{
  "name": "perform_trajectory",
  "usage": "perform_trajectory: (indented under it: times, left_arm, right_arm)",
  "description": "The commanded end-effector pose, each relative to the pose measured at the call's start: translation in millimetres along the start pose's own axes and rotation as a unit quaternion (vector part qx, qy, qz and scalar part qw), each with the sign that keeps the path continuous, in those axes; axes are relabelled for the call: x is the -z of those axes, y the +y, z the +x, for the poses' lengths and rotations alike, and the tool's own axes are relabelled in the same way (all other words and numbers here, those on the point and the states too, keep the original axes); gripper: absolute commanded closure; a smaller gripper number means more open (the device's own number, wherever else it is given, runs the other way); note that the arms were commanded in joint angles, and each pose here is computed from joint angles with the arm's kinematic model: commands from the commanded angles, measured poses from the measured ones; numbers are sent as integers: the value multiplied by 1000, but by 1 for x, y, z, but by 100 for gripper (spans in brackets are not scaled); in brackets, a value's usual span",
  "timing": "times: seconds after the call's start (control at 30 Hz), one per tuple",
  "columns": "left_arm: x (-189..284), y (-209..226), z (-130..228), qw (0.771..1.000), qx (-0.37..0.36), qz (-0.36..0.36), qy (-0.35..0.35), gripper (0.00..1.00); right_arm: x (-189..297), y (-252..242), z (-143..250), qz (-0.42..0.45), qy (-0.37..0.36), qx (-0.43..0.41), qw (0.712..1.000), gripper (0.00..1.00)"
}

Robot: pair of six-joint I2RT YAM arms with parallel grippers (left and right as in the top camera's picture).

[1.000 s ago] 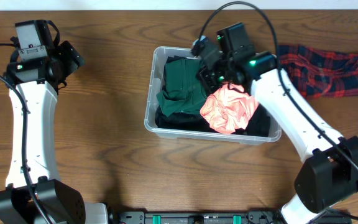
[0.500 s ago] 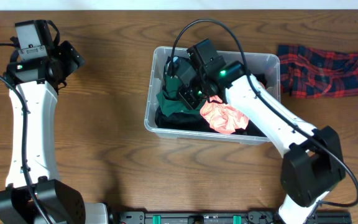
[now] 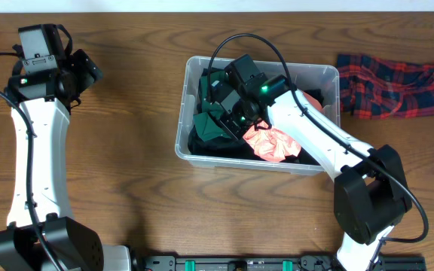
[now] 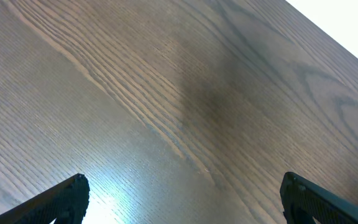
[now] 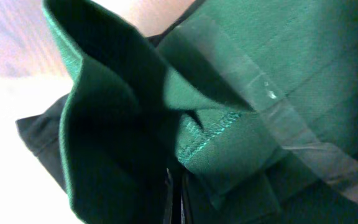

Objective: Pack container
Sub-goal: 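Push the right gripper into the container's left side, pressing the green shirt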

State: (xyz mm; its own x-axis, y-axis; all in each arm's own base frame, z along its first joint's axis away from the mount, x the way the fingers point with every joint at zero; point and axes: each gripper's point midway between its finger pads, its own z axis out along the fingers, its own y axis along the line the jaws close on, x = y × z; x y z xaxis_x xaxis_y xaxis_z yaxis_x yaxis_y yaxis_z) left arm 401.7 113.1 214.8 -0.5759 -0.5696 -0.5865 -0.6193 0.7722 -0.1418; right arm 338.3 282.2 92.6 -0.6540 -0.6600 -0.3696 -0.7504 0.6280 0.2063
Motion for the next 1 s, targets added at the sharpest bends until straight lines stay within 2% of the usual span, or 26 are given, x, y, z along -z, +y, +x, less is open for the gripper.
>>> perform_trajectory:
  times: [0.0,0.23,0.5,0.67,0.77,0.83,0.93,0.97]
  left_arm:
    - [1,3,-4,1000,1,-7,-6,2]
    - [1,3,-4,1000,1,-7,-6,2]
    - [1,3,-4,1000,1,-7,-6,2]
    - [1,3,-4,1000,1,-7,-6,2]
    - [1,3,-4,1000,1,-7,-6,2]
    - [1,3,-4,1000,1,-7,-6,2]
    - [1,3,-4,1000,1,-7,-6,2]
    - [1,3,-4,1000,1,-7,-6,2]
  right_arm:
    - [-8,-8,5,26,9,11,1000,93]
    - [-22,-12,8,29,-5,14,999,90]
    - [-41,-13,30,26,8,10,1000,89]
    - [-24,-11,10,30,-18,17,999,89]
    - [5,-8,-17,37,-53,27,998,81]
    - [29,-8,-37,46,-84,33,995,71]
    - [56,-8,-55,56,-120,39,990,66]
    - [65,-10,-60,61,-132,39,989,60]
